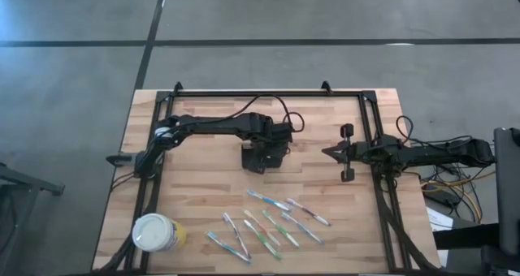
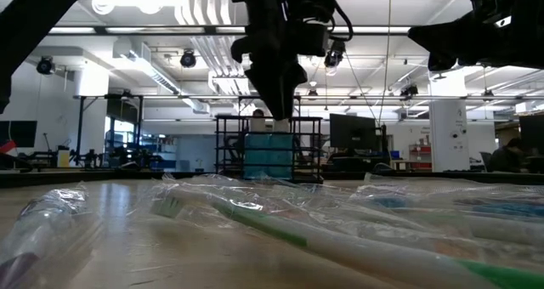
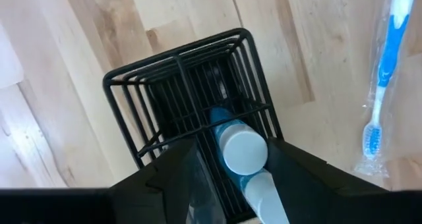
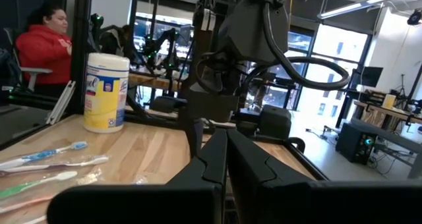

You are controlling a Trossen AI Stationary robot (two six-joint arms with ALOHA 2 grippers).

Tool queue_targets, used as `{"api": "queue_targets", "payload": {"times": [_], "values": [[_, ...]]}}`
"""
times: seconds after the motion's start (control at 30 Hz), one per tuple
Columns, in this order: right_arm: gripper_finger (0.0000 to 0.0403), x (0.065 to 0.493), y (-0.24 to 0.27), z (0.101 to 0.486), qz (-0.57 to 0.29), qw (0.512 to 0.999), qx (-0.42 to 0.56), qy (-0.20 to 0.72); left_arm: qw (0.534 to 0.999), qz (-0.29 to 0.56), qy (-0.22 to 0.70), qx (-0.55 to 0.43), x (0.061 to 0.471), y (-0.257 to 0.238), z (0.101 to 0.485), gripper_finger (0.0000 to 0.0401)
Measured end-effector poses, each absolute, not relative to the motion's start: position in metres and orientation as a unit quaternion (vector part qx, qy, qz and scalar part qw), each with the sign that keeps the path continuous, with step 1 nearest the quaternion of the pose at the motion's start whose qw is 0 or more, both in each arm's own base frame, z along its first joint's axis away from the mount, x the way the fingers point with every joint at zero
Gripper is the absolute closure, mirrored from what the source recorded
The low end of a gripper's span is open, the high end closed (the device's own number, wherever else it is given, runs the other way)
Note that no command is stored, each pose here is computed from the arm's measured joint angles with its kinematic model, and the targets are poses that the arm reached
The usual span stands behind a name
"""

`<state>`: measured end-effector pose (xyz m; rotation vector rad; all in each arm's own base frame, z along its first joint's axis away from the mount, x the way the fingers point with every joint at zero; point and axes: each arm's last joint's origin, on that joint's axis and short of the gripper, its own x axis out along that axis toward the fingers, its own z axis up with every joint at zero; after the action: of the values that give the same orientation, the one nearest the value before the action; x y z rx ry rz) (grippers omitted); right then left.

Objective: Pick & Place toothbrushing station
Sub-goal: Put the blue mouthwash into the black wire organizer, then put the violet toothbrush into the black wire organizer

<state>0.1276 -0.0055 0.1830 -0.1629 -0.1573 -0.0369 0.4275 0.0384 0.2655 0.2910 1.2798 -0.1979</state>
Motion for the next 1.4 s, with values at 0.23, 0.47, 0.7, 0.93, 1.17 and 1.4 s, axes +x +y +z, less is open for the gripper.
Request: {"api": "queue_targets", "payload": {"times": [0.23, 0.47, 0.7, 0.93, 1.17, 1.4], "values": [[0.0394, 0.128, -0.006, 0.183, -0.019, 0.993, -0.083, -0.078, 0.779, -0.106, 0.596, 0.161, 0.427, 0.038, 0.265, 0.0207], [0.0394, 0.128, -0.006, 0.183, -0.019, 0.993, -0.083, -0.077, 0.774, -0.115, 0.597, 0.174, 0.426, 0.039, 0.265, 0.0208], [0.0394, 0.128, -0.006, 0.183, -0.019, 0.993, -0.085, -0.076, 0.763, -0.128, 0.599, 0.208, 0.425, 0.04, 0.265, 0.0208], [0.0394, 0.128, -0.006, 0.183, -0.019, 0.993, -0.087, -0.076, 0.756, -0.128, 0.6, 0.228, 0.425, 0.04, 0.265, 0.0208], [0.0394, 0.128, -0.006, 0.183, -0.019, 0.993, -0.089, -0.076, 0.748, -0.112, 0.603, 0.253, 0.422, 0.041, 0.271, 0.0208], [0.0394, 0.128, -0.006, 0.183, -0.019, 0.993, -0.091, -0.076, 0.763, -0.095, 0.583, 0.262, 0.411, 0.04, 0.295, 0.0208]]}}
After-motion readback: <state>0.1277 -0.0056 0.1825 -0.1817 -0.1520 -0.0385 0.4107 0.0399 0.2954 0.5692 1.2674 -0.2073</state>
